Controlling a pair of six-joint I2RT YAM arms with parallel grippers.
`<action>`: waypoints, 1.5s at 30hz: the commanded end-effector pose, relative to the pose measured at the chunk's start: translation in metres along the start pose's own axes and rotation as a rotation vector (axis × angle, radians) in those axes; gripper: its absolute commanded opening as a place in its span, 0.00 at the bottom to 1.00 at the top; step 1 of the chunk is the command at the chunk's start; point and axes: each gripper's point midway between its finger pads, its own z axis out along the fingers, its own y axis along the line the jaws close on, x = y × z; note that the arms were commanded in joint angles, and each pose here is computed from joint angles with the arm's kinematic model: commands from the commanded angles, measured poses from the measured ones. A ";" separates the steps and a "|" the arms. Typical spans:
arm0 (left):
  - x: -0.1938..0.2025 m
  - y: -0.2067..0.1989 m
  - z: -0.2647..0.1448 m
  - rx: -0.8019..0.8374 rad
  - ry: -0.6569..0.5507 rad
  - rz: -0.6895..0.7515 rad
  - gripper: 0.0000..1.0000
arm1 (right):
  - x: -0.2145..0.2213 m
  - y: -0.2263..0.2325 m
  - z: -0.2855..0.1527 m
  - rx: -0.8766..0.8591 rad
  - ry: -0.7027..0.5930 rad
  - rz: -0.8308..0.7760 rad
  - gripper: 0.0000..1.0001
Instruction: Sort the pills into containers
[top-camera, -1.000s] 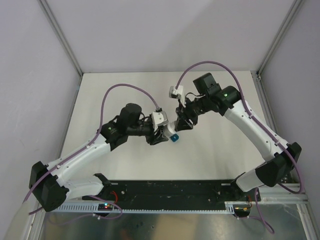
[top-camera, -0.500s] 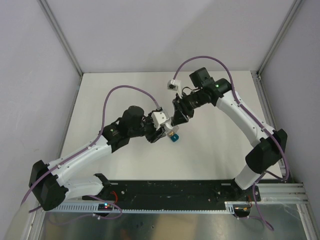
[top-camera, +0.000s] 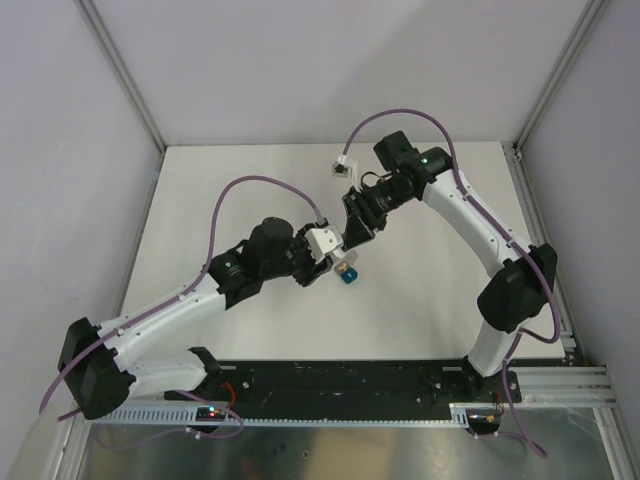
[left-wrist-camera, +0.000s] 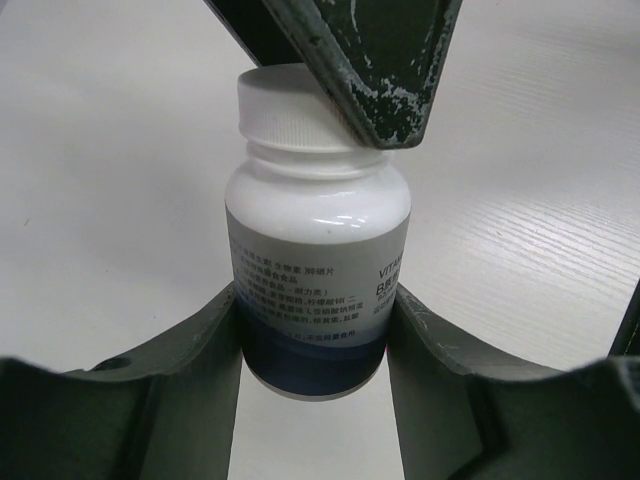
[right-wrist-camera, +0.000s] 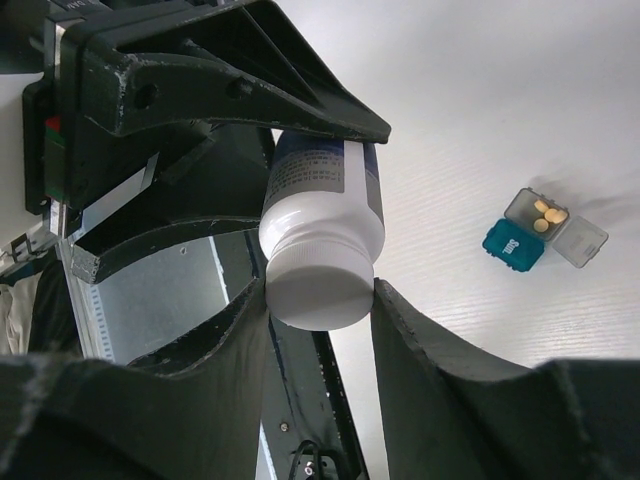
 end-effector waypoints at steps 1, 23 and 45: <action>-0.055 0.018 -0.001 -0.075 -0.199 0.054 0.00 | -0.001 0.030 -0.001 -0.097 0.007 0.028 0.29; -0.055 0.011 -0.001 -0.033 -0.210 0.047 0.00 | 0.003 0.033 -0.020 -0.062 -0.023 -0.008 0.75; -0.080 -0.043 -0.042 0.434 -0.342 -0.073 0.00 | 0.012 0.055 -0.076 0.231 -0.161 -0.501 0.78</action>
